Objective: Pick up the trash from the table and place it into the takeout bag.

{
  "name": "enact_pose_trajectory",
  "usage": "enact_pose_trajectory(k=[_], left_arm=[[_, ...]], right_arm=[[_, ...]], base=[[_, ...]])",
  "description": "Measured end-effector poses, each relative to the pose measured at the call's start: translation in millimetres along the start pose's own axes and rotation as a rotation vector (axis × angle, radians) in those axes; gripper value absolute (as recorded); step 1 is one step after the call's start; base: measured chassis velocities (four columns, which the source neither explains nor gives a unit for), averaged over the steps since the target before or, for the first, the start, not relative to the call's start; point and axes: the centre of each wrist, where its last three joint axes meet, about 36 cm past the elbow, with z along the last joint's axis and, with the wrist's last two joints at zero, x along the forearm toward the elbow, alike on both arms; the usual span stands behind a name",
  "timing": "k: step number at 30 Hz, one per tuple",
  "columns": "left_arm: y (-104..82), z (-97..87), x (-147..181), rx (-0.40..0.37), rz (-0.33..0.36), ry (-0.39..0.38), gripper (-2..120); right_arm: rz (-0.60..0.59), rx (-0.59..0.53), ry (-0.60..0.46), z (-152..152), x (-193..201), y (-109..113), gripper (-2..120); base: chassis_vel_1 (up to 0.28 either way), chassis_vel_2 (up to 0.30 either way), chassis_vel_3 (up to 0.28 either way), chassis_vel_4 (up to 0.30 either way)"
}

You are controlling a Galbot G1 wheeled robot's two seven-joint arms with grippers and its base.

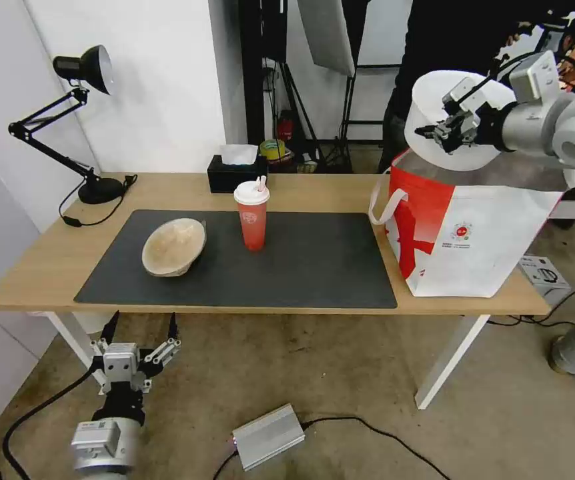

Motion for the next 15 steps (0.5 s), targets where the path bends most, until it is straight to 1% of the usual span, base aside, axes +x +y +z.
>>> enact_pose_trajectory(k=[6,15], left_arm=[[0.2,-0.9,0,-0.001,0.0,-0.003,100],[0.1,-1.9,0,-0.002,0.002,-0.006,100]], right_arm=[[0.005,-0.011,0.017,12,6,-1,0],[0.0,-0.027,0.055,43,11,9,0]], base=[[0.0,0.0,0.0,0.0],[0.0,0.0,0.0,0.0]])
